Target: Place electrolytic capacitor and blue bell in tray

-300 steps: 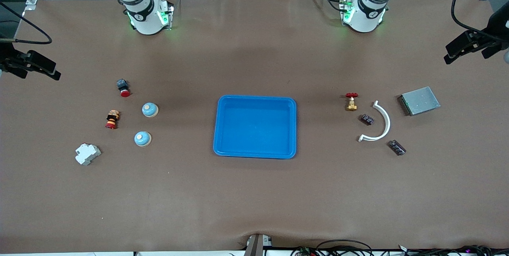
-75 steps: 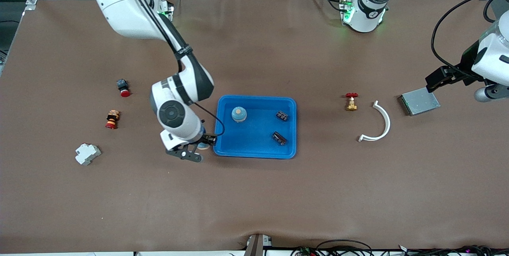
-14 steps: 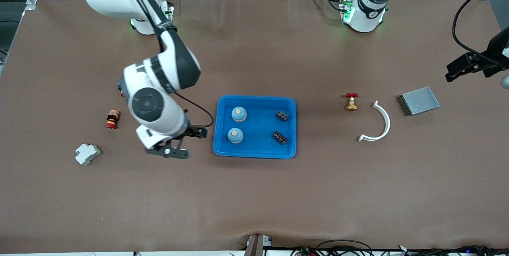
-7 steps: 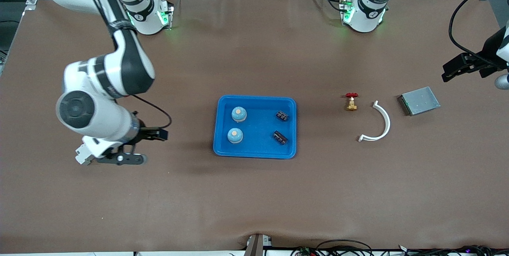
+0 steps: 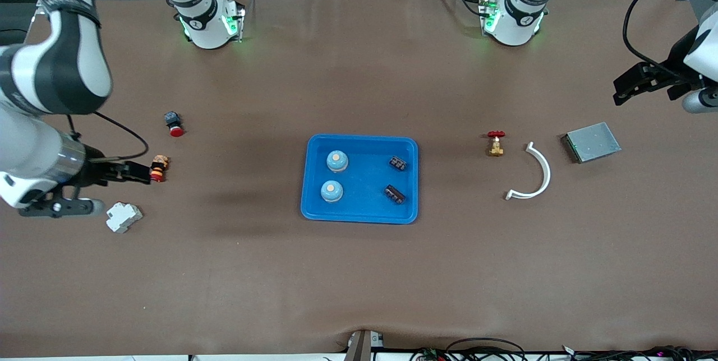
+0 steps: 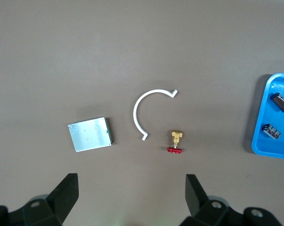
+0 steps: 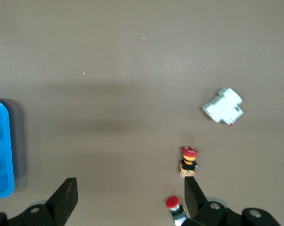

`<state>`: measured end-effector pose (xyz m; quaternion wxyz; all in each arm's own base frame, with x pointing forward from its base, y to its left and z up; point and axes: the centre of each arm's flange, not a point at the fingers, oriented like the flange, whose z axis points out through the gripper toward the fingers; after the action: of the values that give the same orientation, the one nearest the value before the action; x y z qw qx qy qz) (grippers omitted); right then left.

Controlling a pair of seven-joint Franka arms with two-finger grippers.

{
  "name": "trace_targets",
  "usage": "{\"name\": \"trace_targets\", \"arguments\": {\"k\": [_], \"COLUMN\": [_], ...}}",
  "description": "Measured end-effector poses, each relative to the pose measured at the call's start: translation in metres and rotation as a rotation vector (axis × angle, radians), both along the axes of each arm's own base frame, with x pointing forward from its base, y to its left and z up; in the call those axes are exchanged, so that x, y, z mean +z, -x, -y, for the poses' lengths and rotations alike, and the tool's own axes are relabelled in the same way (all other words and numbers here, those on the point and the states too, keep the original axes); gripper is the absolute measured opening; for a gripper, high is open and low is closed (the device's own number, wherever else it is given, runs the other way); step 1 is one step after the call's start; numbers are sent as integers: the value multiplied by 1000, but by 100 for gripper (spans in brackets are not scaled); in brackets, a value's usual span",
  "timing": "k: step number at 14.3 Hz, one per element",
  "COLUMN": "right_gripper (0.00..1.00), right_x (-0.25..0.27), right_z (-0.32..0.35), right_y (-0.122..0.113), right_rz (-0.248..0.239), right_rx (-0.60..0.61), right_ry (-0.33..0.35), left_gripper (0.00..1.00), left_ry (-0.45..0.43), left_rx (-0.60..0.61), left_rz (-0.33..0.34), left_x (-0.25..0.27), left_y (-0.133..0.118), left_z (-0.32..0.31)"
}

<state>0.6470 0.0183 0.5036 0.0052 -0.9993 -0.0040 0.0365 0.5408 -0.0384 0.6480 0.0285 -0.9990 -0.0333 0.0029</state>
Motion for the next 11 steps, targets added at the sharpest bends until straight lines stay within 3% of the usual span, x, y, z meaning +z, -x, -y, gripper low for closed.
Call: {"name": "trace_targets", "arguments": {"k": [11], "right_gripper": [100], "right_x": [105], "right_z": [42], "right_y": [57], "right_rz": [63], "right_rx": [-54], "right_ry": [23], "left_gripper": [100], "left_ry": [42], "left_rx": [-11], "left_rz": [5], "left_x": [11], "left_y": [16], "left_z": [6]}}
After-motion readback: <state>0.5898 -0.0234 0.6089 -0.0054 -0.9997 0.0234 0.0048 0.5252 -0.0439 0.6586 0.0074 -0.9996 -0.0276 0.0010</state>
